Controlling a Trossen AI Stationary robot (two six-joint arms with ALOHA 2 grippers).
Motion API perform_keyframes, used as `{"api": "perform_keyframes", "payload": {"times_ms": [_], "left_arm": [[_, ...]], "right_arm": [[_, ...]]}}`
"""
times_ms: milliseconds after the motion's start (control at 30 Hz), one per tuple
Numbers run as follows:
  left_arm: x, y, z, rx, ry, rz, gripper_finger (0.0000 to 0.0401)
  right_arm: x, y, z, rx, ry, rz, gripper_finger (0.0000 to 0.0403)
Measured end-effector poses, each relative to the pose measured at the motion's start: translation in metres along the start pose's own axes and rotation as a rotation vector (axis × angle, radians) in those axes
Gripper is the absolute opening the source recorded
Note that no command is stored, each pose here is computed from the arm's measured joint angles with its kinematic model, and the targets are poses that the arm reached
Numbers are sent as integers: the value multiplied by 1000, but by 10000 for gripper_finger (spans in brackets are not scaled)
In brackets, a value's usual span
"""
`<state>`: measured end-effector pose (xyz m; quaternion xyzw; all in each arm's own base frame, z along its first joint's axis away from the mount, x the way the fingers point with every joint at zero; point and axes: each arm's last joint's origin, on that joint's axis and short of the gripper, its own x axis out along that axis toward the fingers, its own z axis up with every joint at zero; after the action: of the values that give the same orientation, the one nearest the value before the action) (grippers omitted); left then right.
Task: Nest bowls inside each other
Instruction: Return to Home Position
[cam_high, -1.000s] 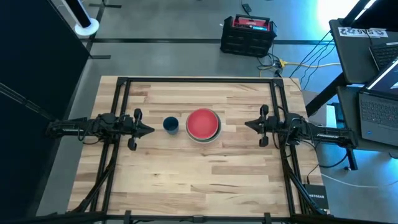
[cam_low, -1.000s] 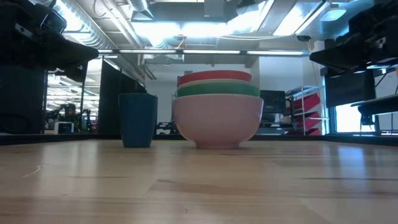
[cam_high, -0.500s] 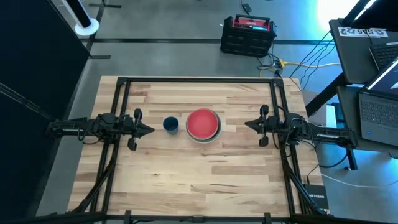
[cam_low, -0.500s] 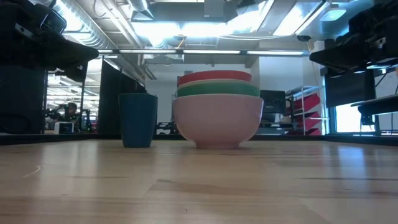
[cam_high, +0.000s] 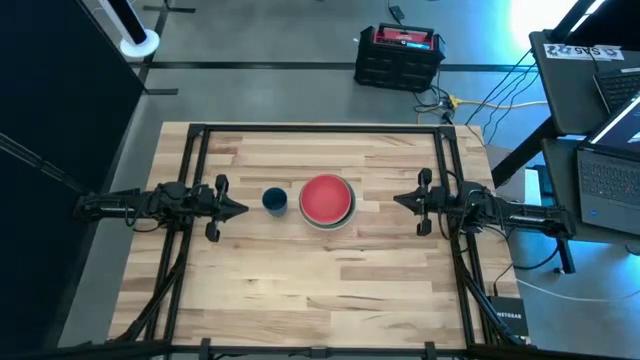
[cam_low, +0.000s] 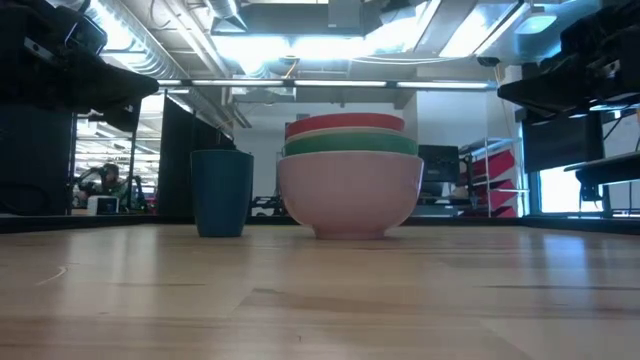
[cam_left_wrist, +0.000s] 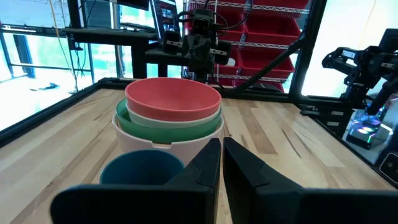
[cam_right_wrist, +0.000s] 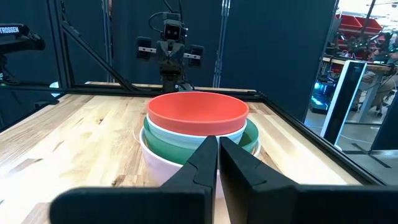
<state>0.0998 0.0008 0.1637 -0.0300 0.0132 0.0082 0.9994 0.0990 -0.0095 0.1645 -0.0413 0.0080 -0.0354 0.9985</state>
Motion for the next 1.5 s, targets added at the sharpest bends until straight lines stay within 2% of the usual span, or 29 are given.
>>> {"api": "perform_keyframes", "payload": {"times_ms": [1500], "left_arm": [[0, 0, 0, 0, 0, 0, 0]], "right_arm": [[0, 0, 0, 0, 0, 0, 1]]}}
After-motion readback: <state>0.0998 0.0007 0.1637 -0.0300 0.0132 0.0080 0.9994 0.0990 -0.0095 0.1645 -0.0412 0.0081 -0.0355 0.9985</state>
